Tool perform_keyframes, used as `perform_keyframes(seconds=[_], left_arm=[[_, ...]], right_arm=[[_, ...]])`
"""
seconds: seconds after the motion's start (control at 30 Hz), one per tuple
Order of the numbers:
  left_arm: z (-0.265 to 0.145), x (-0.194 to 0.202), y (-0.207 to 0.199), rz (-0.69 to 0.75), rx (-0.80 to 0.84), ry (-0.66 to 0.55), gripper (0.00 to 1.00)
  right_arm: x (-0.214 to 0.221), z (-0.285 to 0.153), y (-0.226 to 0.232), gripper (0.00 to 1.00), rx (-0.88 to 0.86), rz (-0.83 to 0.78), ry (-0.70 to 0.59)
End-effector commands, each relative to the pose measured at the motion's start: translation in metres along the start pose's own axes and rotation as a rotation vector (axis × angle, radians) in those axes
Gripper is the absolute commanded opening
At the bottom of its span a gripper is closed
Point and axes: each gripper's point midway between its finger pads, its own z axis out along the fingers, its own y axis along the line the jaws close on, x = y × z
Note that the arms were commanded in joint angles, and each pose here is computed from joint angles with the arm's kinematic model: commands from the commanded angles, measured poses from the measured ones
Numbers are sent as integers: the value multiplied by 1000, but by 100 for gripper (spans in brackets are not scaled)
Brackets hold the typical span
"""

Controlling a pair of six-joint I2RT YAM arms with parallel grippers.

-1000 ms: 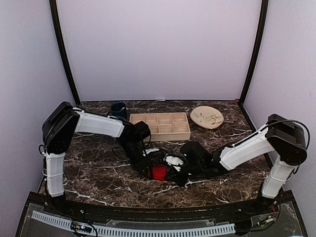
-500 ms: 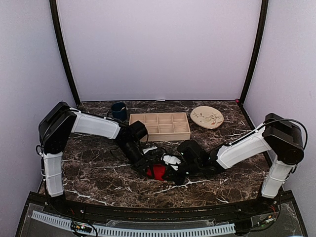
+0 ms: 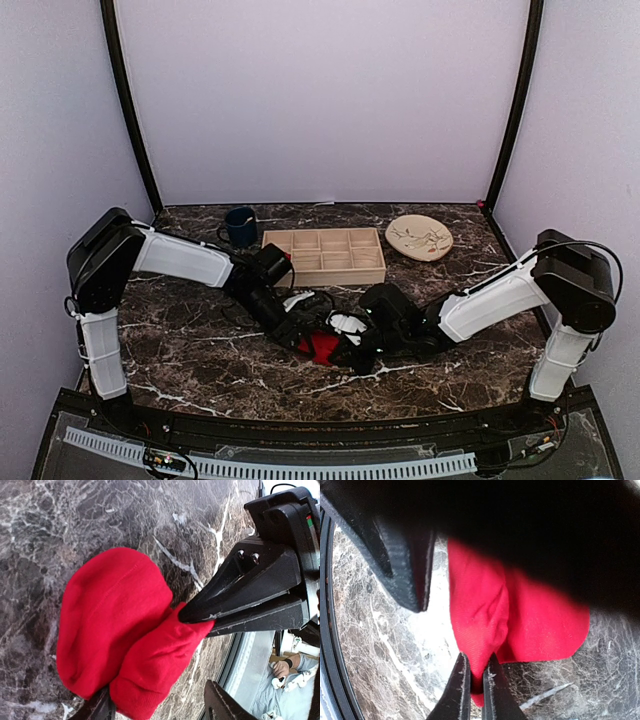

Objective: Roll the socks
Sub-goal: Roll the sock at the center of the board.

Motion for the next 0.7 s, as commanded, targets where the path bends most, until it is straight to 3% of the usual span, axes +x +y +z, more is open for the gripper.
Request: perform_keyframes(seconds=[0.0, 0.67], left_arm=[[-2, 2, 24, -23, -79, -49, 63], [-21, -2, 17, -54, 46, -182, 64]], right_arm=[[-6, -1, 2, 0, -1, -10, -15], [-16, -3, -10, 0, 23, 4, -29]])
